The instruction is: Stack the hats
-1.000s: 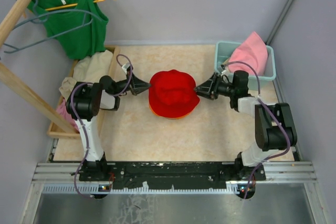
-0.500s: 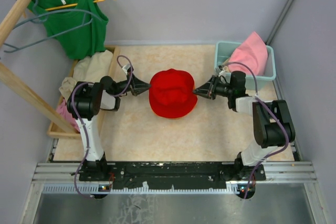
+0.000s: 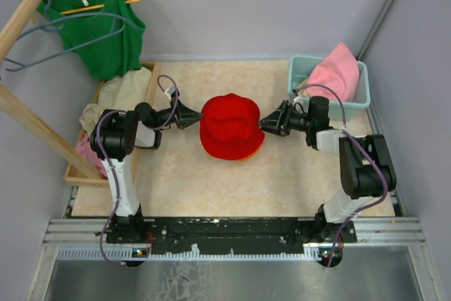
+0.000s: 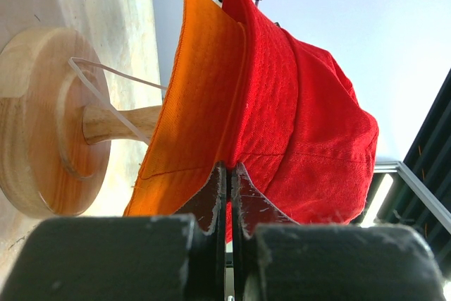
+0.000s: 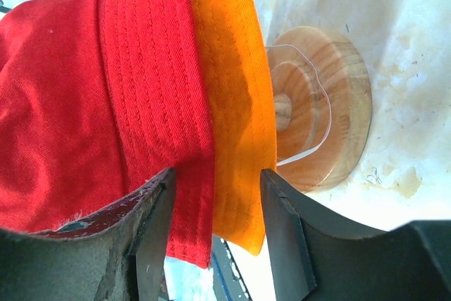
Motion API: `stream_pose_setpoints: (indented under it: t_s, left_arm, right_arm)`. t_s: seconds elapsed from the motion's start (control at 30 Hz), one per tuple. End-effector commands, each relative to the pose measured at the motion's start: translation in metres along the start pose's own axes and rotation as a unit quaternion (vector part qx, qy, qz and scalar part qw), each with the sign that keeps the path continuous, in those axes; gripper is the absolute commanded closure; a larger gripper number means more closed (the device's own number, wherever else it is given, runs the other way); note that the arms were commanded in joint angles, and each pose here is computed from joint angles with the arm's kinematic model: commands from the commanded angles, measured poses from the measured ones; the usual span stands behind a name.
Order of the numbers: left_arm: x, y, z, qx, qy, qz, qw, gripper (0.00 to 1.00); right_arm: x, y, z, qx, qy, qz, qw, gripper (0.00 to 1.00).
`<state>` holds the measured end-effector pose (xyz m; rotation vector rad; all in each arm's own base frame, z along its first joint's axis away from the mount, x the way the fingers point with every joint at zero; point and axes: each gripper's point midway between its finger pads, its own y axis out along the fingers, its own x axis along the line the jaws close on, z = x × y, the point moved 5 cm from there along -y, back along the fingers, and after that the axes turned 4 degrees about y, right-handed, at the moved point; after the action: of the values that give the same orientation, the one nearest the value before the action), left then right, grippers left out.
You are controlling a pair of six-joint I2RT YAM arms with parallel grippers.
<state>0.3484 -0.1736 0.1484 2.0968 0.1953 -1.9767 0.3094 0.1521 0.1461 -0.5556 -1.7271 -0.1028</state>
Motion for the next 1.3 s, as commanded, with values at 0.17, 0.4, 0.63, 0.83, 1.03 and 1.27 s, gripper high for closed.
stream_pose_setpoints:
  t_s: [0.17,0.4,0.63,0.83,1.03,1.27]
  left_arm:
    - [-0.016,0.0,0.007,0.003,0.108,0.05,0.993,1.0]
    - [-0.017,0.001,0.006,0.004,0.107,0.05,0.993,1.0]
    - [-0.016,0.001,0.007,0.003,0.107,0.05,0.993,1.0]
    - [-0.011,0.0,0.007,0.003,0.102,0.048,0.994,1.0]
    - [-0.008,0.0,0.007,0.006,0.098,0.045,0.994,1.0]
    - [-0.007,0.0,0.006,0.008,0.095,0.045,0.994,1.0]
  right_arm:
    - [0.037,0.002,-0.014,-0.009,-0.015,-0.076,0.997,0.47]
    - [0.036,0.007,-0.011,-0.003,0.007,-0.105,0.994,0.52]
    - [0.029,0.006,-0.005,-0.001,0.012,-0.081,0.997,0.93]
    - [0.014,-0.001,0.003,-0.01,-0.014,-0.004,1.0,1.0]
    - [-0.013,-0.015,0.015,-0.01,-0.049,0.117,0.992,1.0]
    - [-0.04,-0.034,0.009,-0.034,-0.064,0.245,0.967,1.0]
